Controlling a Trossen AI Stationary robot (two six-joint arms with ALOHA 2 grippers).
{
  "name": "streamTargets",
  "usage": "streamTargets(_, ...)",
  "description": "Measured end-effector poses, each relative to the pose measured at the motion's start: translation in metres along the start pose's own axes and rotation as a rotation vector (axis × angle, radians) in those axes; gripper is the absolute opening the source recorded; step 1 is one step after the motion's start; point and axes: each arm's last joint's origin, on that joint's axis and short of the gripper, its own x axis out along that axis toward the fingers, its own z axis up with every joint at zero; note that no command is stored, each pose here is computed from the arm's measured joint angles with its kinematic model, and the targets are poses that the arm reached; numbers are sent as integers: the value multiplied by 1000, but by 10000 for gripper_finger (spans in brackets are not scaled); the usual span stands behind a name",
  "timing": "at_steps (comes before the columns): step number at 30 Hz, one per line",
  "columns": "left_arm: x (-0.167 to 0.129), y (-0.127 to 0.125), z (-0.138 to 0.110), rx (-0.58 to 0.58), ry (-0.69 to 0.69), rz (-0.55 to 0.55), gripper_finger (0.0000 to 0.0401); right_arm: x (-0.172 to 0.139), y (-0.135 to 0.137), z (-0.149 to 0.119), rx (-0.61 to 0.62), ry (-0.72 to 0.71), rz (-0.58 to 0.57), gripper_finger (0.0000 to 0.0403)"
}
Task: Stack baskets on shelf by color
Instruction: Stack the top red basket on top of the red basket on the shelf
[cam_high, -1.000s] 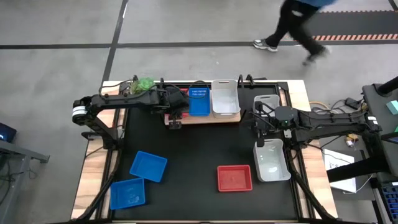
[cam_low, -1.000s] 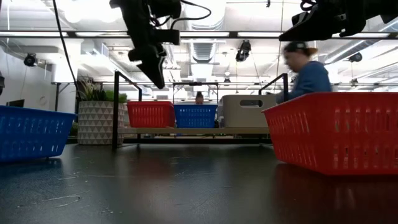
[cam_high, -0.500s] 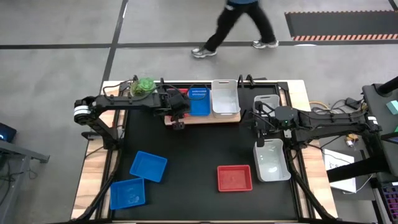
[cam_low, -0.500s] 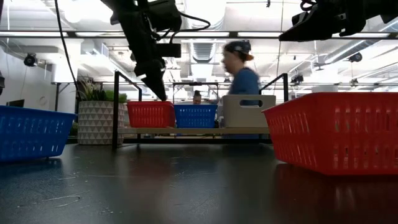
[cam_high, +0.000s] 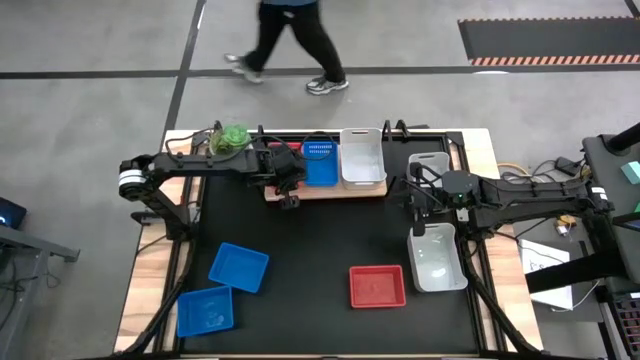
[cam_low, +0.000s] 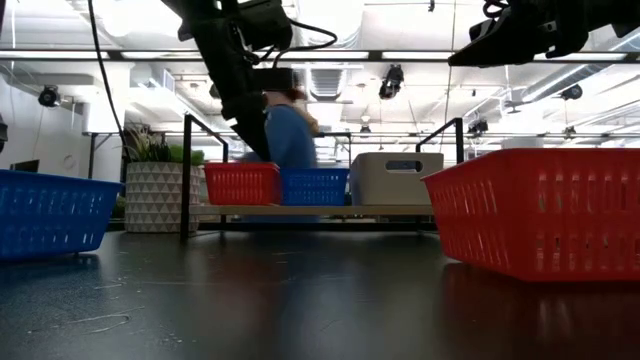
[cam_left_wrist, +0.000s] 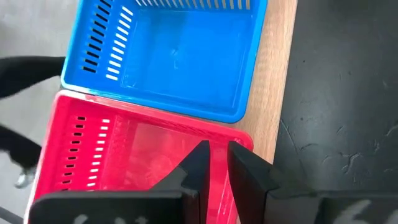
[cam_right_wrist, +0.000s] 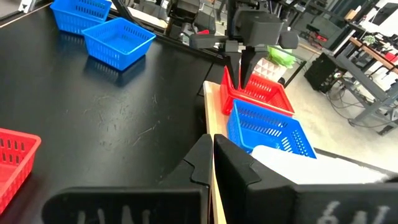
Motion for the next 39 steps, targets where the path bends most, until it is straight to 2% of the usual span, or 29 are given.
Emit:
streamTargets(10,0,0,2,-71,-24,-1,37,0,0,0,0,0,0,9)
streamTargets(16,-3,6,3,-68,2,17,37,0,0,0,0,1,0,9)
streamTargets(22,14,5,-9,-48,84,19,37,0,0,0,1,1,0,9)
streamTargets(30,23,-1,0,-47,45,-26,37,0,0,0,1,2,0,9)
streamTargets(39,20,0,0,-35,50,-9,37,0,0,0,1,4,1,9)
